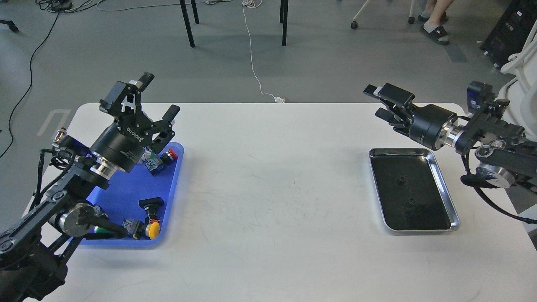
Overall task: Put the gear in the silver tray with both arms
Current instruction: 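Open the right gripper and withdraw it from the tray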
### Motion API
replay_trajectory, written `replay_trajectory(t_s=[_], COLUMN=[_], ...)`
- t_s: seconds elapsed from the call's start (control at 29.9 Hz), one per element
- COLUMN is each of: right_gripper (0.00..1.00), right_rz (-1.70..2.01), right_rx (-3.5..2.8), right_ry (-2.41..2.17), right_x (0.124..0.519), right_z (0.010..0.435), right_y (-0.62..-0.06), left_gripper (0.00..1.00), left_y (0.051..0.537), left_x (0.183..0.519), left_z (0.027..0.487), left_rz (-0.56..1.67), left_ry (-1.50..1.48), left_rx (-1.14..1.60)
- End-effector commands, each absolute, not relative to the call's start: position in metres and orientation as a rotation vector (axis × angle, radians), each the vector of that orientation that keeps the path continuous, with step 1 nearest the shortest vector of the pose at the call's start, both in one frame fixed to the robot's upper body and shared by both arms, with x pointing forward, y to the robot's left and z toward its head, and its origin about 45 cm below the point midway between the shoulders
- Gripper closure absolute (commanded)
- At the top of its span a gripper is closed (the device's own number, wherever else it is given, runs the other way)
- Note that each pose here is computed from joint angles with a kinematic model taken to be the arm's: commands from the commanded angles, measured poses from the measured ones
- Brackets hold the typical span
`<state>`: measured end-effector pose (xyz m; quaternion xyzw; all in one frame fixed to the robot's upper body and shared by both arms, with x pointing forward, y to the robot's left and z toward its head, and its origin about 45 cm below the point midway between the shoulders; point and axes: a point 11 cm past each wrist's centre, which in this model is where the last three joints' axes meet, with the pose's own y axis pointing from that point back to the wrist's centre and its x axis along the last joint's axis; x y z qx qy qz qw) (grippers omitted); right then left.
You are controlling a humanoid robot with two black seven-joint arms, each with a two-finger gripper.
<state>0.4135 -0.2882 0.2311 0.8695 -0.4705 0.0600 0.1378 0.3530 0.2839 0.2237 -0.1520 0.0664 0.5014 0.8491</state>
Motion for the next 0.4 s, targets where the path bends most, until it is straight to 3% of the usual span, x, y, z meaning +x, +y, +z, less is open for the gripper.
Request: replay_trajectory(t_s=[0.0,0.37], right_gripper=[0.01,0.01], right_rz=[-0.161,-0.499], right_rx=[2.596,2.663], right_ry=[-1.629,-1.836], right_x=[0.413,0.397], right_z=[0.217,0.182], right_y=[-0.278,-0.253], left_gripper=[0.02,0.02], left_y=[0.277,0.272], left_x=[0.354,0.339], left_z=[0.218,0.166], left_rz=[1.074,1.155], left_ry=[0.165,0.337], left_rx=[-0.334,-0.312])
